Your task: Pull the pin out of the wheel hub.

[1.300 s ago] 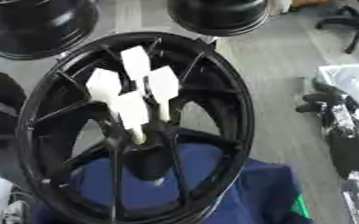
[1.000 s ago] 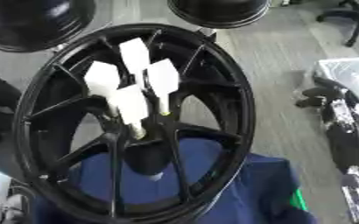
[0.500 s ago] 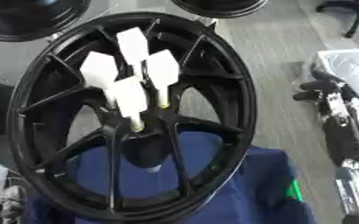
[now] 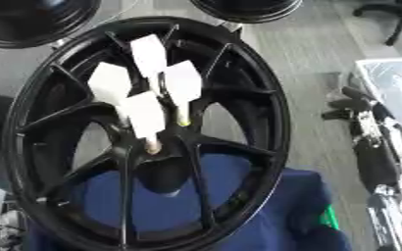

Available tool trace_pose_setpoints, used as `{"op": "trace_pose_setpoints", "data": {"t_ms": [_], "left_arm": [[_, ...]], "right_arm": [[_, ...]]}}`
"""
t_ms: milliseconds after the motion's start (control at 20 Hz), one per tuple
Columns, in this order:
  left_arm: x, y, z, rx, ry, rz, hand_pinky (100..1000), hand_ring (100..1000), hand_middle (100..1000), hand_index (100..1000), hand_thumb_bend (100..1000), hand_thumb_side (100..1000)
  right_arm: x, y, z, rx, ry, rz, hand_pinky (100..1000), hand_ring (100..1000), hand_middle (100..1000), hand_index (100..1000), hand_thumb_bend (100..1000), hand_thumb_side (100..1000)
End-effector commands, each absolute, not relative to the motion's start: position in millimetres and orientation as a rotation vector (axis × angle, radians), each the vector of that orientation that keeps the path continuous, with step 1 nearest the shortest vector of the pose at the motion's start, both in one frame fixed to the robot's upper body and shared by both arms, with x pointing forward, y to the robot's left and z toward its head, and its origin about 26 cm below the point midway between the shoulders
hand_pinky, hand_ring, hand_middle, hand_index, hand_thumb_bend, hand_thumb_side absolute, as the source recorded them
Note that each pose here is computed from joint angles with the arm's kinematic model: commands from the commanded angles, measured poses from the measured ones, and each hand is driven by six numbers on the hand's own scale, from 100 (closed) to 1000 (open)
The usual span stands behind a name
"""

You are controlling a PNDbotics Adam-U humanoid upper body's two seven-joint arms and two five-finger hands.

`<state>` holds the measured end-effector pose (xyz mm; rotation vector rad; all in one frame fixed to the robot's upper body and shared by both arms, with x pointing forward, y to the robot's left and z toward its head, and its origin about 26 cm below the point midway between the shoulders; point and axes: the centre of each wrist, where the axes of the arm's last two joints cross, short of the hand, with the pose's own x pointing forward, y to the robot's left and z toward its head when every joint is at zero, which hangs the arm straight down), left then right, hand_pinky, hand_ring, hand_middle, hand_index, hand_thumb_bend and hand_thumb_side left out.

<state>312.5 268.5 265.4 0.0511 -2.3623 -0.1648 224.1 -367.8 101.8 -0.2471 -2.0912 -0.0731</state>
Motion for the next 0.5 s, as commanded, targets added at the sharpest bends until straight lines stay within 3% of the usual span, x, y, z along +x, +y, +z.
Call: {"op": "trace_pose_setpoints", "data": {"t_ms": [50, 250, 500], "left_arm": [[299, 278, 321, 0.136, -2.473, -0.471, 753, 911, 813, 831, 100, 585], [282, 267, 383, 0.156, -2.451, -0.884, 769, 917, 822, 842, 100, 585], [270, 238, 412, 0.149, -2.265, -1.377, 795, 928, 838, 858, 100, 609]], "right_arm": [[221, -369, 109, -0.281, -2.118, -0.058, 1000, 617, 621, 799, 100, 658], [218, -372, 107, -0.294, -2.111, -0.04, 1000, 618, 621, 799, 100, 656], [216, -374, 107, -0.297, -2.105, -0.022, 1000, 618, 621, 798, 100, 655]]}}
